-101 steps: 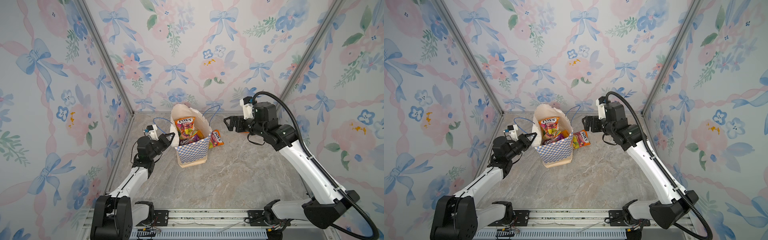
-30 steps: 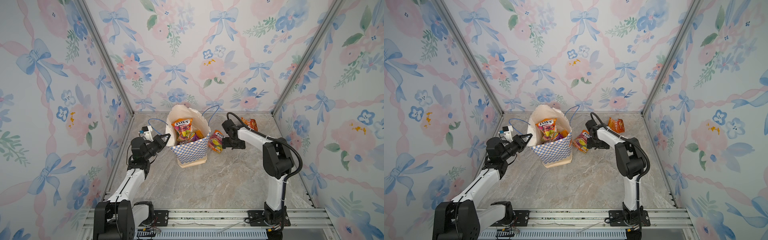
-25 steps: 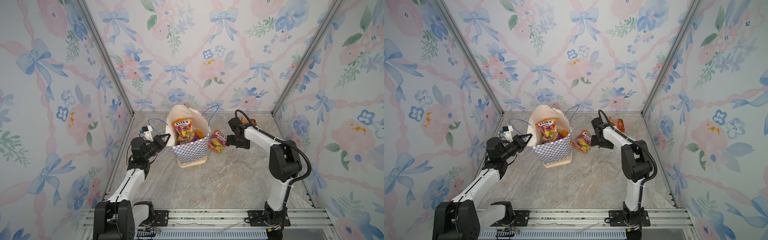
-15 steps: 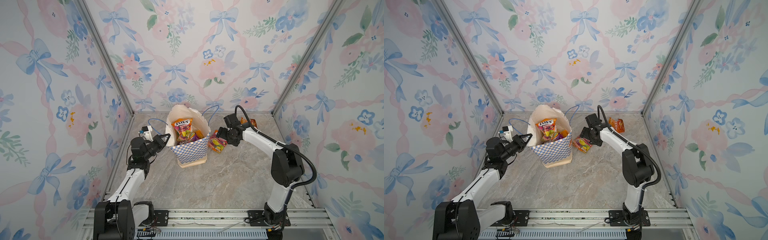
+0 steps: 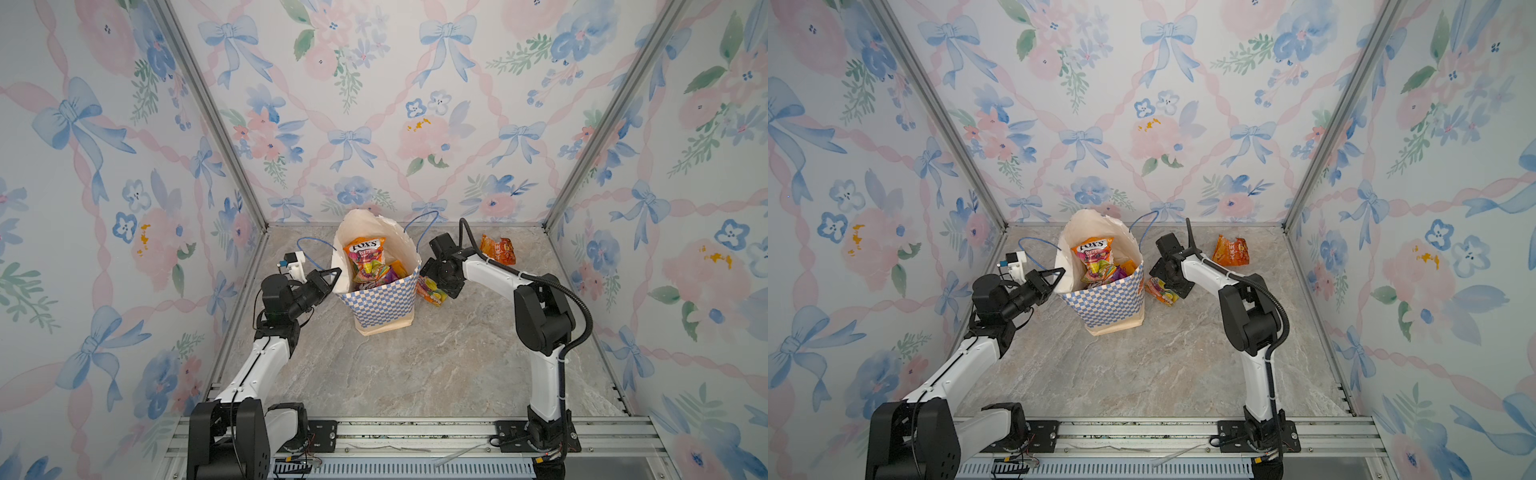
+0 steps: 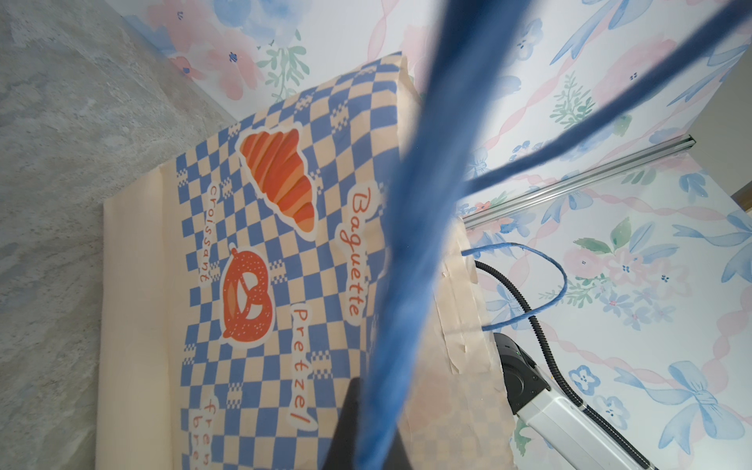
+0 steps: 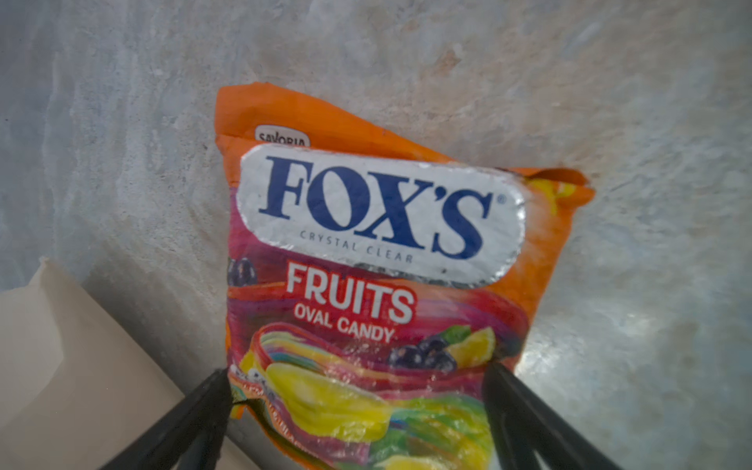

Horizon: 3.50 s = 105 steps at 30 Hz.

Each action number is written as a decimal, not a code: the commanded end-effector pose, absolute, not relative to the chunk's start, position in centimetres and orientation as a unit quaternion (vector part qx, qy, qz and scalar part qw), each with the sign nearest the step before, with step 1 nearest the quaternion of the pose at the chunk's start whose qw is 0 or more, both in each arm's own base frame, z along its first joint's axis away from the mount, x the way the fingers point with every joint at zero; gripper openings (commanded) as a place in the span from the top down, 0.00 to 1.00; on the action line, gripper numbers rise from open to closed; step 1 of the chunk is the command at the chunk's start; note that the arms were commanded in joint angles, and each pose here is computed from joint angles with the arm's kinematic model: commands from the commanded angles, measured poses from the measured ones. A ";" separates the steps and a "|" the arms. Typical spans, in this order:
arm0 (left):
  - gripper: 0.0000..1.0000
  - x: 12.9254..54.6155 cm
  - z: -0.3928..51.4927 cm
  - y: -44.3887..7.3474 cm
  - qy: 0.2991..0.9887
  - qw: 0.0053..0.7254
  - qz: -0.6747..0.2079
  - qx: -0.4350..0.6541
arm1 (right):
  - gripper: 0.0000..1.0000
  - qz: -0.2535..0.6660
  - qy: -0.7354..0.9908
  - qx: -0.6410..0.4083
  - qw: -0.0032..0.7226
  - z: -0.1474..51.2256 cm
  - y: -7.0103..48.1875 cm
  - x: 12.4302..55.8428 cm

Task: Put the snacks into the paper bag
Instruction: 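Close the right gripper on the Fox's Fruits bag's top edge, then lift the Fox's Fruits bag with the right gripper, then carry the Fox's Fruits bag over and into the paper bag opening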

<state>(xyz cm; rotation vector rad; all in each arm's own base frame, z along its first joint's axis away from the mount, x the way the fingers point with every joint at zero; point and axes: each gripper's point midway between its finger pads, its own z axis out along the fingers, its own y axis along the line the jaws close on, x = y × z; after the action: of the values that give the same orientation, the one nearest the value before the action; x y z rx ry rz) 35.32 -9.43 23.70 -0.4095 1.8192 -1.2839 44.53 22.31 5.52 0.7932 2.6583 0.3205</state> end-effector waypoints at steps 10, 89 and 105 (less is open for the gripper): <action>1.00 34.8 23.4 -9.9 0.732 0.425 -0.515 -0.135 | 0.03 0.011 0.957 0.264 0.122 1.9 20.6 42.6; 1.00 35.2 25.4 -12.6 0.720 0.419 -0.538 -0.127 | 1.00 0.182 0.843 -0.184 0.472 38.8 38.1 39.7; 1.00 35.3 25.1 -12.5 0.720 0.419 -0.538 -0.130 | 1.00 0.145 0.904 -0.218 0.339 29.2 39.7 35.3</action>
<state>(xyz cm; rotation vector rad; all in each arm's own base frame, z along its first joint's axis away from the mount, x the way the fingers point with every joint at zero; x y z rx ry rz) 35.49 -11.86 24.20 -0.3671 1.8221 -1.3148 36.81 40.27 27.92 -0.5858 2.3415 0.3531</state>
